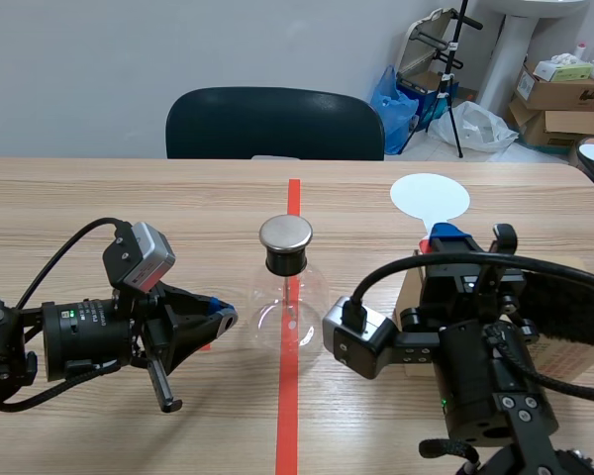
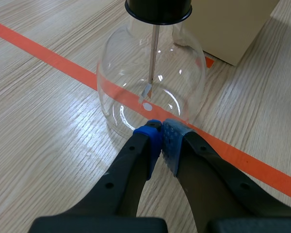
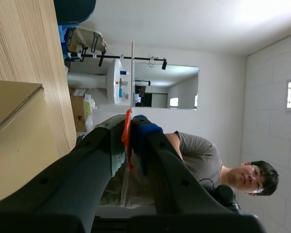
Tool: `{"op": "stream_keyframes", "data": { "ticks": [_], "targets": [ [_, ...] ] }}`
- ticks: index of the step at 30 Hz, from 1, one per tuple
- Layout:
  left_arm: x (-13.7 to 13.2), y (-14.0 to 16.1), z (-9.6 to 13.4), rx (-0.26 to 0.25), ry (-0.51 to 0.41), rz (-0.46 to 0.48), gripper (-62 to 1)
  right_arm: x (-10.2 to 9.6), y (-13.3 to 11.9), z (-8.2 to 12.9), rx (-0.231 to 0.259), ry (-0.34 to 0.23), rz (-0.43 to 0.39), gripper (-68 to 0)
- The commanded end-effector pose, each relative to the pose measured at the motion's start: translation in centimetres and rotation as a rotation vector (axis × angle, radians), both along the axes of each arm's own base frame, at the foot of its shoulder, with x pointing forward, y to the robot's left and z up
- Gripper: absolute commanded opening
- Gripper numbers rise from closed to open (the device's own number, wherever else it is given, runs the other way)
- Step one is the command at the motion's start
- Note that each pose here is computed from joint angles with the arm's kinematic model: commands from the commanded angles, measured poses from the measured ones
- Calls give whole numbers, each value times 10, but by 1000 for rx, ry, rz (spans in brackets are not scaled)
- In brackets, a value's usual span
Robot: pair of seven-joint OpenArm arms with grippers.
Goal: Do the electroscope experiment
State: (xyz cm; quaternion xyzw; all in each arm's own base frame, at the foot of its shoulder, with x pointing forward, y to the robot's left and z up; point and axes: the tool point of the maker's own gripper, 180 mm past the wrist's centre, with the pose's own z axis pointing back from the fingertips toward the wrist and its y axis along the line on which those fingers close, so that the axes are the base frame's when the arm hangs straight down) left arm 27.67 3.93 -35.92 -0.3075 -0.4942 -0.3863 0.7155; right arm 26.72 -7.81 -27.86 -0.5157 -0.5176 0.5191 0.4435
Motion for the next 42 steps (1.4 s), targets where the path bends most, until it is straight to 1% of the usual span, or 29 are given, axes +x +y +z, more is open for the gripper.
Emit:
{"op": "stream_keyframes", "data": {
  "ticks": [1, 9, 14, 19, 22, 24, 26, 29, 32, 35, 36, 39, 42],
  "targets": [
    [4, -4, 11, -33, -23, 0, -577, 5, -3, 11, 0, -39, -1, -665],
    [4, -4, 11, -33, -24, 0, -577, 4, -2, 11, 9, -40, -2, -665],
    [4, -4, 11, -34, -23, 0, -577, -1, -4, 17, 50, -65, -5, -665],
    [4, -4, 11, -34, -23, 0, -577, -10, -13, 19, 62, -60, -14, -665],
    [4, -4, 11, -34, -23, 0, -577, -16, -19, 22, 73, -73, -8, -665],
    [4, -4, 11, -34, -23, 0, -577, -22, -24, 20, 65, -66, -3, -665],
    [4, -4, 11, -34, -23, 0, -577, -29, -29, 20, 61, -72, 6, -665],
    [4, -4, 11, -34, -24, 0, -577, -39, -37, 24, 48, -107, 23, -665],
    [5, 0, 11, -26, -26, 3, -577, -48, -49, 17, 16, -75, 13, -665],
    [2, 7, 13, -10, -31, -4, -577, -53, -66, 13, 22, -52, -23, -664],
    [0, 9, 16, -12, -40, -7, -577, -54, -73, 12, 28, -47, -36, -664],
    [-10, 18, 35, -46, -77, -15, -577, -55, -93, 14, 43, -48, -71, -664],
    [-28, 25, 55, -71, -100, -46, -577, -57, -109, 14, 48, -48, -83, -664]
  ]
}}
